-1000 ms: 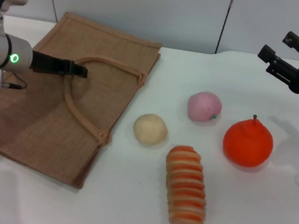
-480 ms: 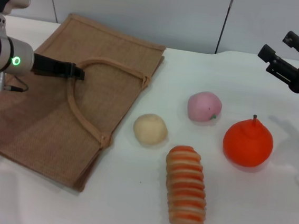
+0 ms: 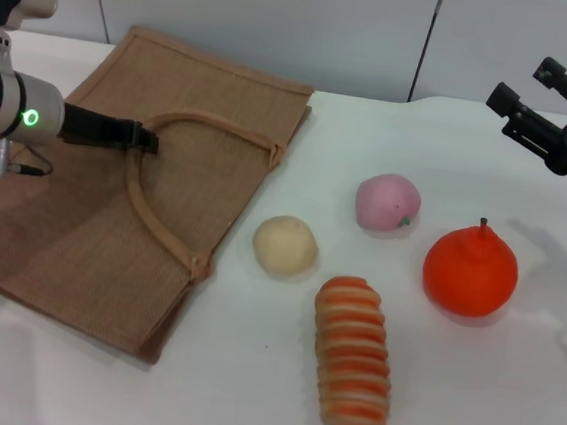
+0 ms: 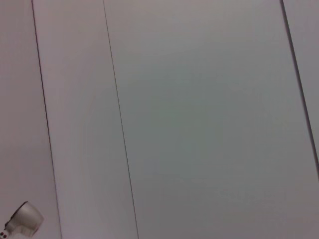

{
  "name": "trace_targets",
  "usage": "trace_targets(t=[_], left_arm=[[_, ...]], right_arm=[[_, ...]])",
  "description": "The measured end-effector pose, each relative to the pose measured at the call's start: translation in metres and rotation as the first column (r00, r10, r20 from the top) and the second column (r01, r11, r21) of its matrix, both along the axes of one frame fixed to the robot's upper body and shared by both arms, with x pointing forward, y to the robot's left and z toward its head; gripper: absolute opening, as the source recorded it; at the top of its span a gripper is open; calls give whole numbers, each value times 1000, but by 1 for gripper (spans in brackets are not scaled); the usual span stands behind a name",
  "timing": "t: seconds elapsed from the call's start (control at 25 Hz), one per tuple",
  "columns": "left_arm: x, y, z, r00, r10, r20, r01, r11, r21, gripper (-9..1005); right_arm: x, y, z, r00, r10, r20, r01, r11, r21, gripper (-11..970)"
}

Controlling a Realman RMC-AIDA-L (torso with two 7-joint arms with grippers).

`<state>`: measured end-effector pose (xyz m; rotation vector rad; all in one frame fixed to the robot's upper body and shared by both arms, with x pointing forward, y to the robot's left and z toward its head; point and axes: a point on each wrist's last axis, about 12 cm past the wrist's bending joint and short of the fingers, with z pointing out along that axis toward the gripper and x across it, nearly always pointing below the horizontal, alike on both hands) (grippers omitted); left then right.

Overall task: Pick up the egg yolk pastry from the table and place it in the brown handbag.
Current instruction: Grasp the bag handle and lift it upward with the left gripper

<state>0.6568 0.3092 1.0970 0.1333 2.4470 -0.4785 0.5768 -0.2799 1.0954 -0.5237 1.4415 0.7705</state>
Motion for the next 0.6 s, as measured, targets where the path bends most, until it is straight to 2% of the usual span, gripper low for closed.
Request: trace_targets(t=[0.36,0.44,0.6], left_arm=[[1,-2,-1,1000,1,-2,-1,1000,2,359],[1,-2,-1,1000,0,-3,0,1000,3,205],[1,-2,-1,1000,0,-4,0,1000,3,199]], right_arm=[[0,0,0,1000,0,0,0,1000,0,876],[0,0,0,1000,1,0,-1,1000,0,876],[0,0,0,1000,1,0,-1,1000,1,876]])
